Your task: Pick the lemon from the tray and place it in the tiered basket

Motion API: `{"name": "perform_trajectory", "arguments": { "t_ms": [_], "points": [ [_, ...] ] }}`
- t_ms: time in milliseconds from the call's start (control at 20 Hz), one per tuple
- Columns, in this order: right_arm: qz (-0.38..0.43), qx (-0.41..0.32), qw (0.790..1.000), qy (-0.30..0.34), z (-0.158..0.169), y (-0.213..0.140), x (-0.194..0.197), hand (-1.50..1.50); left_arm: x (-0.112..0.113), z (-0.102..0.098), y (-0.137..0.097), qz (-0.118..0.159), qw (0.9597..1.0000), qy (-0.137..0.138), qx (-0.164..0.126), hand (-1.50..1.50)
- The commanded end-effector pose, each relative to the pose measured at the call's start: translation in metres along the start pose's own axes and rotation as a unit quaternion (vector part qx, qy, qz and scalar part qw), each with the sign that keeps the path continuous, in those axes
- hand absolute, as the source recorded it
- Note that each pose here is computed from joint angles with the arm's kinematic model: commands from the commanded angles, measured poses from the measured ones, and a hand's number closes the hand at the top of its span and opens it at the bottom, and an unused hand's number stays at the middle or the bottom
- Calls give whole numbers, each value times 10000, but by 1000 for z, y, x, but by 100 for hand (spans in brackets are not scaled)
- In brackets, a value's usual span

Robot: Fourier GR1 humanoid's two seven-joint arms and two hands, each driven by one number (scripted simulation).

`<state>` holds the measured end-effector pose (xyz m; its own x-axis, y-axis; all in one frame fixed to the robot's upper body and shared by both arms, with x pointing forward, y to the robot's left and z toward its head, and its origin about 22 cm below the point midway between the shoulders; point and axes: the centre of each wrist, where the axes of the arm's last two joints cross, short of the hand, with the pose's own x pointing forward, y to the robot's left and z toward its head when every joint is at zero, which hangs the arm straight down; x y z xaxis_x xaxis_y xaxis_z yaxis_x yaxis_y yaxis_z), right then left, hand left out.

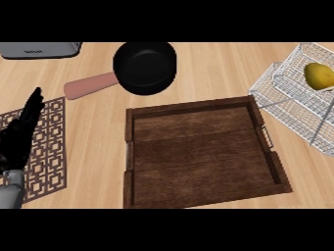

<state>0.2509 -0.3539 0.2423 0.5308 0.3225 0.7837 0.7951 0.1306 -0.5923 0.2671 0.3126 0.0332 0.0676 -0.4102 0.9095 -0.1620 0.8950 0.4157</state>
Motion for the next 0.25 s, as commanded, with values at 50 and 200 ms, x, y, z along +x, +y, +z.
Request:
{"name": "perform_trajectory", "arguments": {
  "t_ms": [50,200],
  "points": [
    [-39,-76,9995,305,27,-58,-55,-150,-3,11,0,17,10000,-52,9,0],
    [-372,43,9991,191,46,-92,-68,-150,7,1,-4,27,10000,-57,-58,0]
  ]
}}
